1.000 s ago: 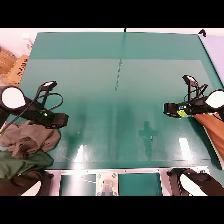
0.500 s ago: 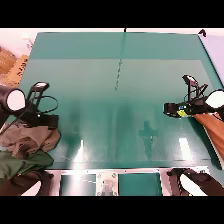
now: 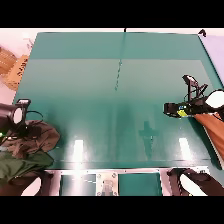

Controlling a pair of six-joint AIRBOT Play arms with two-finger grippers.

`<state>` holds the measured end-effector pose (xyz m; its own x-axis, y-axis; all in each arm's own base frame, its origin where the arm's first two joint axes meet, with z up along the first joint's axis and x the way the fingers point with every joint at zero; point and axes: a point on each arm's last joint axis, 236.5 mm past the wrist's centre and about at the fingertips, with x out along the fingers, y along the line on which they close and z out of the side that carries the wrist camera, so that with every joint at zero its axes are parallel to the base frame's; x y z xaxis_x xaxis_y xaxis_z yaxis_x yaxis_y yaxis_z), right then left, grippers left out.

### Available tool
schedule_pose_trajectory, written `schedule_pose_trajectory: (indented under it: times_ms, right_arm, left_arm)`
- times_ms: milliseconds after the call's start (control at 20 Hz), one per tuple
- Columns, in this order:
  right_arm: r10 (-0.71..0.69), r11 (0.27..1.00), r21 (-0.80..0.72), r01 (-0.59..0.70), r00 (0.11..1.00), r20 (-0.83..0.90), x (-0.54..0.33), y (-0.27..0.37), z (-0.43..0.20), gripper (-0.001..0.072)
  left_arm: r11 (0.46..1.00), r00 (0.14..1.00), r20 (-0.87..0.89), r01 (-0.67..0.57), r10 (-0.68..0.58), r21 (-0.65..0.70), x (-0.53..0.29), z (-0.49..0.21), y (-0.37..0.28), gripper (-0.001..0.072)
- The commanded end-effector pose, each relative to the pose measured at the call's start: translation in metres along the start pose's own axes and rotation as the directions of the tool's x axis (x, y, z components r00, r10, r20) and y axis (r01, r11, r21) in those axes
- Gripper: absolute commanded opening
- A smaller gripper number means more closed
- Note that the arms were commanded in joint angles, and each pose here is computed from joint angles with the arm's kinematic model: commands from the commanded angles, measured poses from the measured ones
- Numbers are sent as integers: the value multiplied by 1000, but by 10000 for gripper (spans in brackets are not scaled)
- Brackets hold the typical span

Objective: Fold the shirts.

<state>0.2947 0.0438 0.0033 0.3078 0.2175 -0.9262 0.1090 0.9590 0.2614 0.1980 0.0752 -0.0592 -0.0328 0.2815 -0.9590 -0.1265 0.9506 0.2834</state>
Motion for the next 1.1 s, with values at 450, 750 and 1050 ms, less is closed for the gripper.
schedule_pose_trajectory:
  times_ms: [450,750,1050]
  right_arm:
    - [0,1000,0,0,1000,0,0,0,0,17]
    - [4,1000,0,-4,998,58,0,1,14,17]
    - [35,999,14,-36,998,57,-1,9,13,17]
  left_arm:
    - [901,846,359,278,-394,333,-172,100,-87,27]
    - [606,389,471,402,-792,687,-352,83,-244,27]
    - [420,378,244,507,-893,753,-323,55,-356,100]
